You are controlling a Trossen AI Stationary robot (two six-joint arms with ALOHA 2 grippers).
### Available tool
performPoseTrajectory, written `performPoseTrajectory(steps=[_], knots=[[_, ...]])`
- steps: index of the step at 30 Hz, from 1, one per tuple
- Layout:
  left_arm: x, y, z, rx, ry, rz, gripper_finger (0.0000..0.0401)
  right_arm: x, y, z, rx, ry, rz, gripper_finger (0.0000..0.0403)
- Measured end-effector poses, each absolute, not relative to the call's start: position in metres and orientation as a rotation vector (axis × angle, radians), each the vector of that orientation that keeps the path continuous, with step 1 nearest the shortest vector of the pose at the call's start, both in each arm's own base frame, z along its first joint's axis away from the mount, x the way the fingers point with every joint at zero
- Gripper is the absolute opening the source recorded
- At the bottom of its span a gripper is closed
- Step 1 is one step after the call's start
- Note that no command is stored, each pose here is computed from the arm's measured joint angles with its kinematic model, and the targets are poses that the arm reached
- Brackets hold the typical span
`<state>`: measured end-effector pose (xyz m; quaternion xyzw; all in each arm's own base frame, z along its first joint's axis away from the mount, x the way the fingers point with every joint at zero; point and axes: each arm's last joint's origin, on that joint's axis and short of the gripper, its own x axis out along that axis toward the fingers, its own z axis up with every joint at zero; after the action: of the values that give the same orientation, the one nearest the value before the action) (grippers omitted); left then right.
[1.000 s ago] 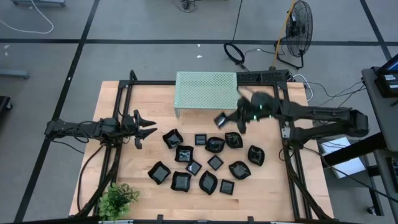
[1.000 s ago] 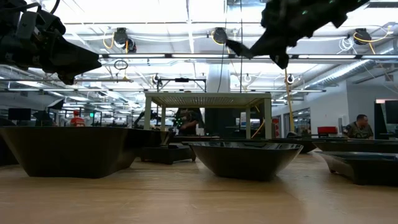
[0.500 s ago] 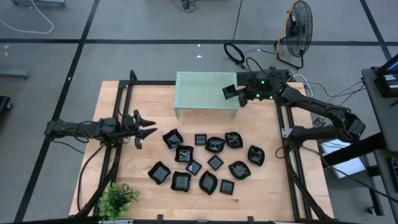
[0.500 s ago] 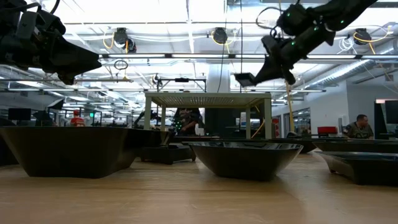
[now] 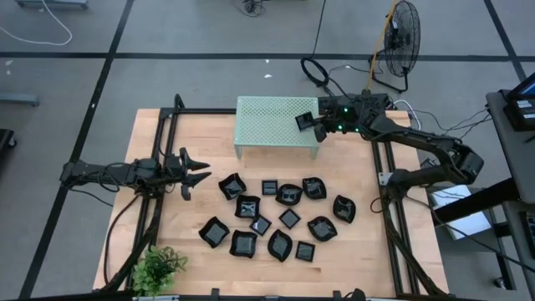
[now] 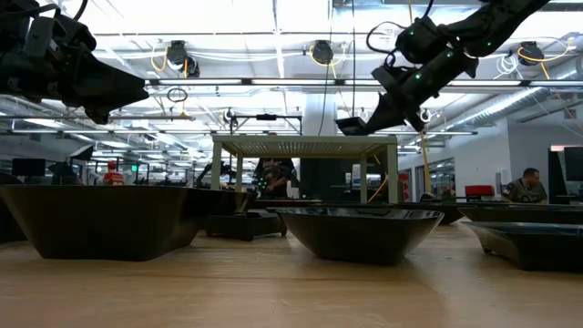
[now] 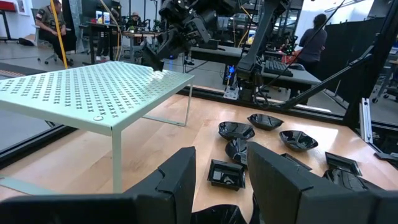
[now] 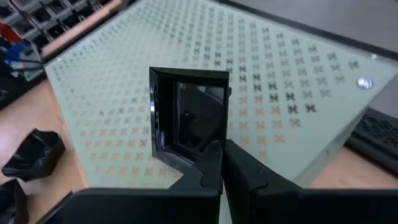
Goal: Pick & Place Mini shaped plates
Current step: Put the black square plate on the shelf
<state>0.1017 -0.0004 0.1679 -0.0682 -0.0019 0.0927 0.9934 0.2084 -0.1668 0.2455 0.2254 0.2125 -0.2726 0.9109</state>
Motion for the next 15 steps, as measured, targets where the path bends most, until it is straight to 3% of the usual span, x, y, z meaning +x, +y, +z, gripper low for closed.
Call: performPoseTrajectory(steps=[8, 15], knots=[[0.1016, -0.0004, 0.1679, -0.136, -0.004, 0.186, 0.0145, 0.2077, -0.169, 0.2463, 0.424, 0.433, -0.626, 0.0002], [0.1016, -0.0004, 0.1679, -0.137, -0.004, 0.185, 0.0145, 0.2077, -0.169, 0.2462, 0.417, 0.435, -0.633, 0.0029]])
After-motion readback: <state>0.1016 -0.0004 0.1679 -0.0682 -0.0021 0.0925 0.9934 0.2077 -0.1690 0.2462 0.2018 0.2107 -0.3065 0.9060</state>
